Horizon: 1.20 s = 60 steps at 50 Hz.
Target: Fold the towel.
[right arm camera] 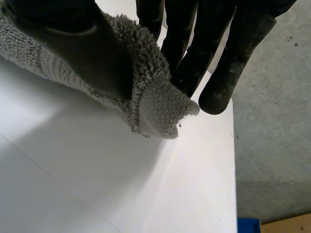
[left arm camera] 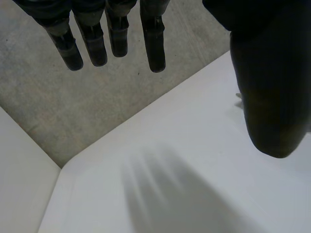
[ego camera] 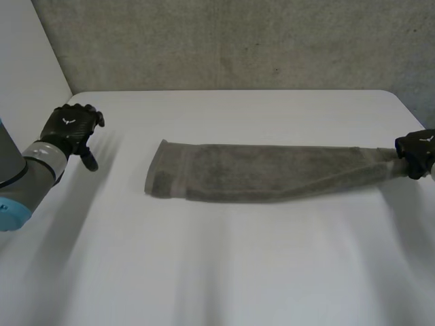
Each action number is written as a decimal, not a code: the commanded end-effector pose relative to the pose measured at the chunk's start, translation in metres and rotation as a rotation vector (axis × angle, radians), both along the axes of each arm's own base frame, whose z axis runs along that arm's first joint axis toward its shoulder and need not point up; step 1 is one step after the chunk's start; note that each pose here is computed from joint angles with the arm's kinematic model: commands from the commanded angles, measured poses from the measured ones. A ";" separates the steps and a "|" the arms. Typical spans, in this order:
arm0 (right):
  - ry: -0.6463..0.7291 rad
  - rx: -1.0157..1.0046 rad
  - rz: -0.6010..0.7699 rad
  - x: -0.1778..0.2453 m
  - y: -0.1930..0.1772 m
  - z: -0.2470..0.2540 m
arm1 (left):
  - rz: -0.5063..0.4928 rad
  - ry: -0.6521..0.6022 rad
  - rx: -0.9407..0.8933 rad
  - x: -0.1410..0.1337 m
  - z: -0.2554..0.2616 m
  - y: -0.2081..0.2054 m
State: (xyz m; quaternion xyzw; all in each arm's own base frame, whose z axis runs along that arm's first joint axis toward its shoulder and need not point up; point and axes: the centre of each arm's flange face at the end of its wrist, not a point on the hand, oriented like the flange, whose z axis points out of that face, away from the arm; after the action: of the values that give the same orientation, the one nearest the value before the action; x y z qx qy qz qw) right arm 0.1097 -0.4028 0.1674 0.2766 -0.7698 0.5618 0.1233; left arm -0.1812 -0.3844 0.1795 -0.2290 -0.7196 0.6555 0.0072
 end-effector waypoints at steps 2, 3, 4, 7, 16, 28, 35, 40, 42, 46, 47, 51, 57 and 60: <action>0.058 -0.034 0.024 0.001 -0.010 0.025 | 0.010 -0.003 0.027 0.005 -0.003 0.011; 0.076 -0.065 0.034 0.004 -0.014 0.035 | 0.010 -0.003 0.027 0.005 -0.003 0.011; 0.076 -0.065 0.034 0.004 -0.014 0.035 | 0.011 -0.003 0.024 0.006 -0.002 0.012; 0.092 -0.121 0.085 0.027 -0.015 0.055 | 0.011 -0.001 0.016 0.006 0.001 0.012; -0.069 -0.284 0.542 0.263 0.075 0.077 | 0.000 0.030 -0.016 -0.001 0.012 0.010; -0.045 -0.109 0.774 0.358 0.152 -0.021 | -0.021 0.076 0.014 -0.013 0.008 0.017; -0.159 -0.044 0.618 0.319 0.111 0.014 | -0.036 0.078 0.006 -0.017 0.007 0.014; -0.276 0.059 0.510 0.286 0.096 0.032 | -0.104 0.104 0.004 -0.044 0.004 0.016; -0.289 0.092 0.479 0.276 0.095 0.033 | -0.118 0.115 0.010 -0.050 0.003 0.017; -0.272 0.170 0.423 0.244 0.100 0.024 | -0.146 0.121 0.033 -0.062 -0.006 0.022; -0.272 0.170 0.423 0.244 0.100 0.024 | -0.169 0.118 0.042 -0.070 -0.010 0.026; -0.290 0.178 0.401 0.218 0.104 0.006 | -0.225 0.108 0.063 -0.091 -0.021 0.038; -0.322 0.134 0.362 0.192 0.107 -0.013 | -0.240 0.103 0.078 -0.097 -0.028 0.041; -0.323 0.130 0.356 0.188 0.109 -0.023 | -0.245 0.101 0.089 -0.099 -0.034 0.040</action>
State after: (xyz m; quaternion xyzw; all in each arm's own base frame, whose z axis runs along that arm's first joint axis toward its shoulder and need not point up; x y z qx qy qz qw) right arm 0.3107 -0.2969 0.1625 0.3327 -0.7565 0.5488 -0.1255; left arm -0.2771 -0.3442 0.1537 -0.2769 -0.7098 0.6342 0.1309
